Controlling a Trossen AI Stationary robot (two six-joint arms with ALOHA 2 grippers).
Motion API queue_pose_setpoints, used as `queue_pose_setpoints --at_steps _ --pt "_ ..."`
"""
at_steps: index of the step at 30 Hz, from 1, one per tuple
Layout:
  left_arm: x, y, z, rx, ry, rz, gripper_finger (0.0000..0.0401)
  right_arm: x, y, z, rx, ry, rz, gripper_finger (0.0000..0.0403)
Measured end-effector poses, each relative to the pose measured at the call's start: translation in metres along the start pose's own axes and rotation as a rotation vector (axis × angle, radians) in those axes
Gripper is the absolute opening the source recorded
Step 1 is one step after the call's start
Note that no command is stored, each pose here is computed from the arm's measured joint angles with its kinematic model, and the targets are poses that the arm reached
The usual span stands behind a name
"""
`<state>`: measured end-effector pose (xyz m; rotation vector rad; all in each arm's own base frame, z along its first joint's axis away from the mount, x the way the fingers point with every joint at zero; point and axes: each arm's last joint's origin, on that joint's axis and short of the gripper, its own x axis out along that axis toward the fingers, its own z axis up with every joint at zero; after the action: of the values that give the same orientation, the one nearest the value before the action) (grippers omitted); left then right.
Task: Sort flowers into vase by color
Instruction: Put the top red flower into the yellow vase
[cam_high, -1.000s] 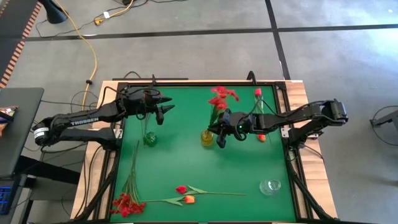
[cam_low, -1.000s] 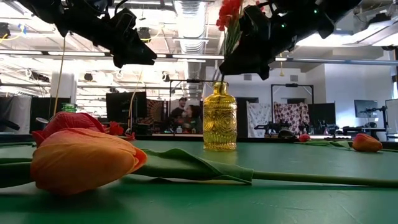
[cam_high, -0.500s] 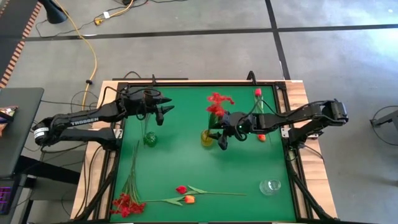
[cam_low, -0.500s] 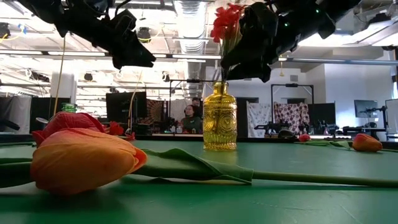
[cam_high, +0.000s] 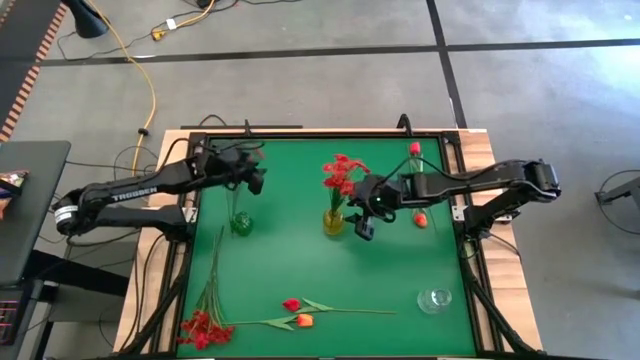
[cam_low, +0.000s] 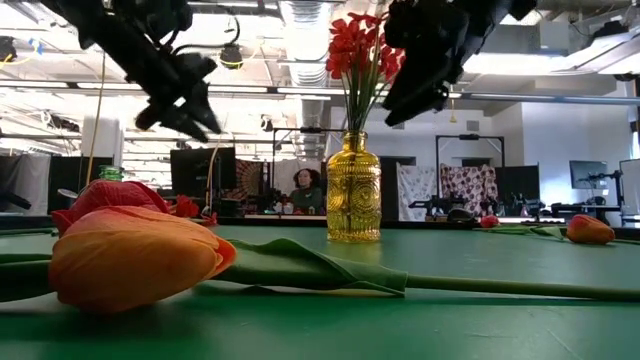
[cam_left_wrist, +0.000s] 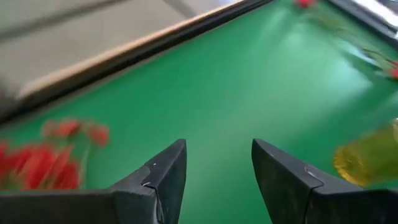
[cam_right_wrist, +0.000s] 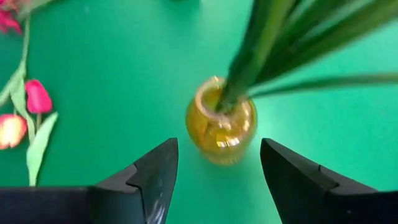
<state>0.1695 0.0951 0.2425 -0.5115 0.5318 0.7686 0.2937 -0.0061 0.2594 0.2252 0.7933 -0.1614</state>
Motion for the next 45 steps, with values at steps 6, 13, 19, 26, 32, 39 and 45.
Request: queue_pose_setpoints --at_steps 6,13,19,26,32,39,45 --pt "-0.006 0.02 -0.003 -0.238 0.184 0.181 0.0163 -0.008 -0.004 -0.007 -0.003 0.158 -0.045 0.0256" --pt "0.014 0.034 -0.024 -0.308 0.409 0.271 0.0148 -0.01 -0.01 -0.016 -0.04 0.266 -0.073 0.0256" --pt "0.038 0.037 -0.035 -0.299 0.508 0.36 0.0147 -0.011 -0.01 -0.016 -0.045 0.278 -0.048 0.0256" --pt "0.056 0.041 -0.045 -0.272 0.586 0.45 0.0147 -0.011 -0.009 -0.017 -0.052 0.28 -0.043 0.0256" --pt "0.07 0.043 -0.054 -0.259 0.65 0.491 0.0147 -0.011 -0.009 -0.017 -0.069 0.289 -0.039 0.0256" --pt "0.08 0.044 -0.058 -0.247 0.673 0.484 0.0145 -0.011 -0.014 -0.018 -0.075 0.303 -0.049 0.0256" --pt "0.081 0.045 -0.057 -0.245 0.677 0.467 0.0105 -0.011 -0.02 -0.017 -0.075 0.305 -0.059 0.0256"
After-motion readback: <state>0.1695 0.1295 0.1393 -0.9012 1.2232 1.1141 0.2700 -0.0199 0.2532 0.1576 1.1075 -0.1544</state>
